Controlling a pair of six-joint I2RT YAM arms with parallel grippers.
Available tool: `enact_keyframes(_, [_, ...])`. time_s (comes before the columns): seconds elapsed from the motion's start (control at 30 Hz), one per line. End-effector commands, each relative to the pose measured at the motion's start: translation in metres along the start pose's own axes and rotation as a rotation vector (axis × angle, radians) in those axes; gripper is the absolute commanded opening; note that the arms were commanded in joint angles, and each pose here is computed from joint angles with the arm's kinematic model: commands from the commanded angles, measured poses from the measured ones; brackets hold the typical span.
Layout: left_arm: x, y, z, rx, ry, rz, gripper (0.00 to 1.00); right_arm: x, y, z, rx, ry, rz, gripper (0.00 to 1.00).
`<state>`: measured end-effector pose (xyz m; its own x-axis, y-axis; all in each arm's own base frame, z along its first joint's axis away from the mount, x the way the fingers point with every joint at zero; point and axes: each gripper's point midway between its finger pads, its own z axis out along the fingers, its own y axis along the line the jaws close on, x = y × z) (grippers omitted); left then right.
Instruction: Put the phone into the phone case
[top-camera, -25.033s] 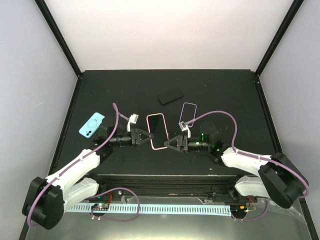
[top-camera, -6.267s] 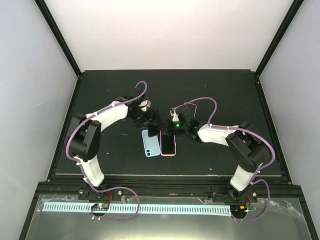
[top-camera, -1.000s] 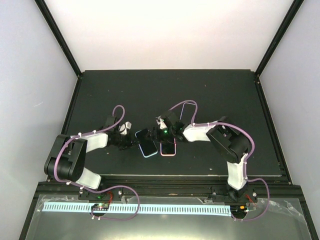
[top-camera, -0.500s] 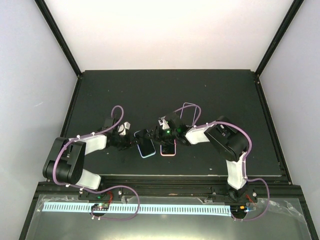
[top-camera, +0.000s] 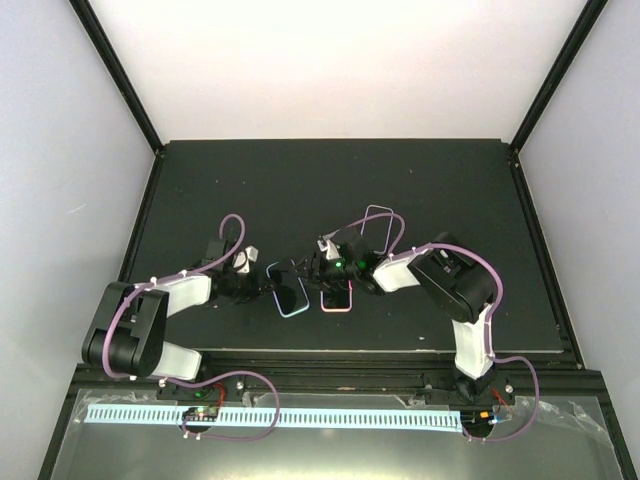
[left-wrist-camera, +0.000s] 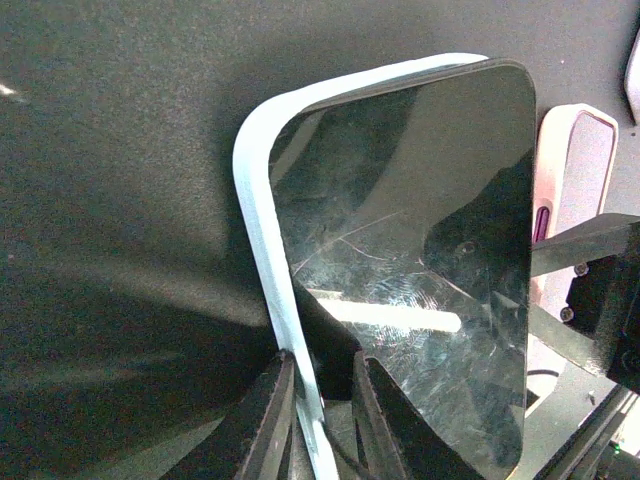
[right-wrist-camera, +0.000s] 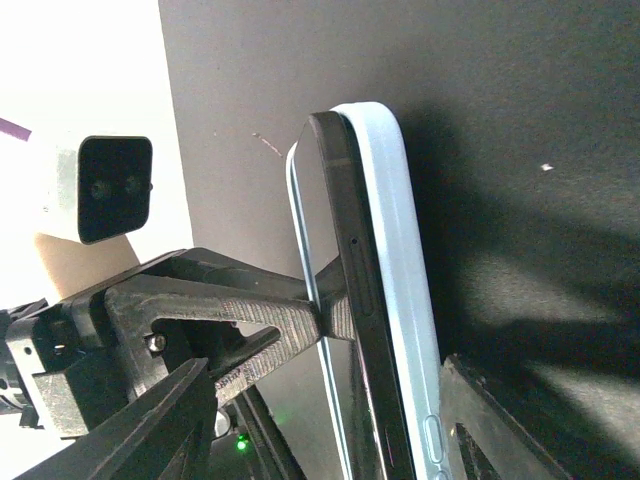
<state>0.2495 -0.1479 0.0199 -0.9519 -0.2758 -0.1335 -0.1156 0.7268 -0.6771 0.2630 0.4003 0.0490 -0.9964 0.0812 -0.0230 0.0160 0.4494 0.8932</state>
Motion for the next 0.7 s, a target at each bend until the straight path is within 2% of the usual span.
enact_keyframes(0.0, [0.010,-0.005,-0.003,0.006,0.036,0.025,0.17,0.016,0.043,0.001,-0.158,0.073,-0.077,0.62])
enact_keyframes(0.53, [0.011,0.006,-0.010,-0.047,-0.005,0.020,0.17,0.025,0.047,0.005,-0.145,0.130,-0.107,0.62])
enact_keyframes(0.67, [0.012,0.010,-0.012,-0.065,-0.016,0.020,0.17,0.027,0.047,0.006,-0.147,0.151,-0.110,0.57])
